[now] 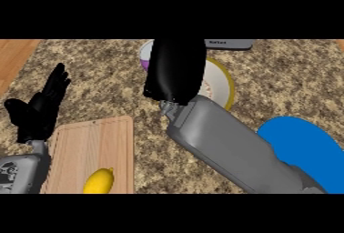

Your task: Pick the can from the plate and place it in the bowl

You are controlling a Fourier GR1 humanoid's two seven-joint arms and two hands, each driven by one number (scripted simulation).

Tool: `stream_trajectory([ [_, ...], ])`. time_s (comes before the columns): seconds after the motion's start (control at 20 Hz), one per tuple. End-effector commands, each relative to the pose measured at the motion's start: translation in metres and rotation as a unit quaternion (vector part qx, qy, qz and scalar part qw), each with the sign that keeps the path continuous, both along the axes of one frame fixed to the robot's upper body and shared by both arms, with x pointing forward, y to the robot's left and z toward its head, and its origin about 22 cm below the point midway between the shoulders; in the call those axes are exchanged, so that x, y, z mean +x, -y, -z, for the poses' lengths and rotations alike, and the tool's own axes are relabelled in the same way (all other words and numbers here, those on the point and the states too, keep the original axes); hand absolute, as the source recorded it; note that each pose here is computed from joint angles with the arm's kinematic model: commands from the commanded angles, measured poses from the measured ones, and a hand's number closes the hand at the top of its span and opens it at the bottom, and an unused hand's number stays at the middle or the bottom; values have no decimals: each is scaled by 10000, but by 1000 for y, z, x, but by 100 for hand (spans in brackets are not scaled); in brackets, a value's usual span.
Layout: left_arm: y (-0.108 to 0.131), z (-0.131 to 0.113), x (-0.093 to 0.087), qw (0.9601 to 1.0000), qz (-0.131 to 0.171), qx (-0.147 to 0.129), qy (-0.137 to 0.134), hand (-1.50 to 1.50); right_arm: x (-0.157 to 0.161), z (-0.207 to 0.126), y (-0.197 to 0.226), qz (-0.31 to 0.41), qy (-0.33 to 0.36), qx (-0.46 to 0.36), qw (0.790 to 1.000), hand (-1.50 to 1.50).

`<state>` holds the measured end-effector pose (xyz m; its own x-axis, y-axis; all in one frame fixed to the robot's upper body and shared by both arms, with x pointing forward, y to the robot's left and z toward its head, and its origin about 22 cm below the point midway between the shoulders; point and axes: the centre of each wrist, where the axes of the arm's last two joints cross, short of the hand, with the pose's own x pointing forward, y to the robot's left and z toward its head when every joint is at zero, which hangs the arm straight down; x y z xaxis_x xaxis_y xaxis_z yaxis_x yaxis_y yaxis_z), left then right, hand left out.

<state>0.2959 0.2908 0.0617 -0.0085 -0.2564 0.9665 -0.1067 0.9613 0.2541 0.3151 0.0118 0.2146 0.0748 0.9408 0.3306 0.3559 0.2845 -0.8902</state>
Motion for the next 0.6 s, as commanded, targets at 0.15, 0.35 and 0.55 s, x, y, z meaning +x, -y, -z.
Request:
stream_trajectory([
  [0.15, -15, -9, 2, 9998, -152, 48, 93, 0, 36, 17, 12, 471, -141, 977, 9940, 150],
  [0.35, -13, 1, -19, 9999, -147, -10, 38, 0, 60, 53, 29, 543, -28, 985, 9937, 150],
  [0.55, -18, -9, -20, 9999, -109, 4, 38, 0, 88, 63, 47, 562, -93, 1031, 9930, 150],
])
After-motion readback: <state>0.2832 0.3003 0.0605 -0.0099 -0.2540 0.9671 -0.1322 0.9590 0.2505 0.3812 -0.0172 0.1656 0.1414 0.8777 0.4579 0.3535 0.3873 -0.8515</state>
